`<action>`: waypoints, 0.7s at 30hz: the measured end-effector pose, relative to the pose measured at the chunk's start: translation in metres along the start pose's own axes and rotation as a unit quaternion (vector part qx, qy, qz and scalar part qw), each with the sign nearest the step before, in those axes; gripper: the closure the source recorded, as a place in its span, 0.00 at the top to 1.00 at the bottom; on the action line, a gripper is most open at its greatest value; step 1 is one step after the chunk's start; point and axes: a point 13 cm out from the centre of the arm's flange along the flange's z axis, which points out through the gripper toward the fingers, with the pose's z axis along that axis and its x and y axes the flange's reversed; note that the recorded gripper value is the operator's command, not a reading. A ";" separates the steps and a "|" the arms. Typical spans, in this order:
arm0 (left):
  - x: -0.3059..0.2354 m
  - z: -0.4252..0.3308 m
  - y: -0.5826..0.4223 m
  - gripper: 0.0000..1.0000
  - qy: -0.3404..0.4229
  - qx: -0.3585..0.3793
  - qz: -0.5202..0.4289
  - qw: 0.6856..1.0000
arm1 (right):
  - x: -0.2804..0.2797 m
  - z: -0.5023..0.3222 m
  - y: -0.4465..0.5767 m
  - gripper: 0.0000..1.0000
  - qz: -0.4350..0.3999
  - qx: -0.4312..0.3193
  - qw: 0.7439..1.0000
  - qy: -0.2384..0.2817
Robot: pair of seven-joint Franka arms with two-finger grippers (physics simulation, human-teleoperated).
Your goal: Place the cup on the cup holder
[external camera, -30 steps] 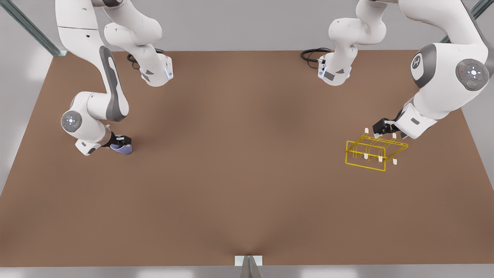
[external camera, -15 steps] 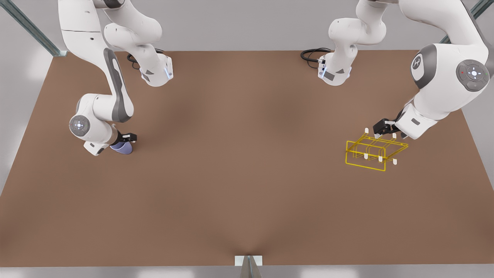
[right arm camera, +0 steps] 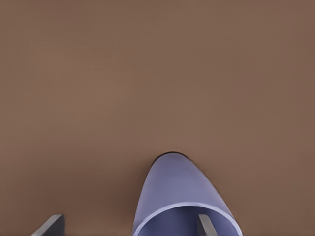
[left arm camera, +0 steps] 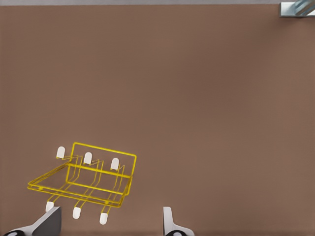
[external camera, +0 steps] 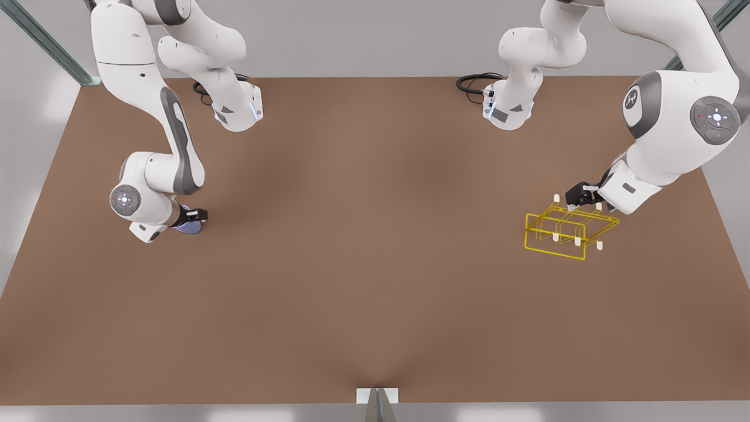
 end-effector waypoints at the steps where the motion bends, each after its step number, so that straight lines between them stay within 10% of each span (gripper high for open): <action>1: 0.000 0.000 0.000 1.00 0.000 0.000 0.000 1.000 | -0.001 0.004 -0.001 1.00 0.000 0.001 1.000 0.002; 10: 0.001 0.004 0.001 1.00 0.007 -0.001 0.000 1.000 | -0.002 0.022 -0.003 1.00 -0.004 0.004 1.000 0.010; 21: 0.002 0.004 0.001 1.00 0.009 -0.002 0.000 1.000 | 0.000 0.025 -0.013 0.44 -0.005 0.002 1.000 0.014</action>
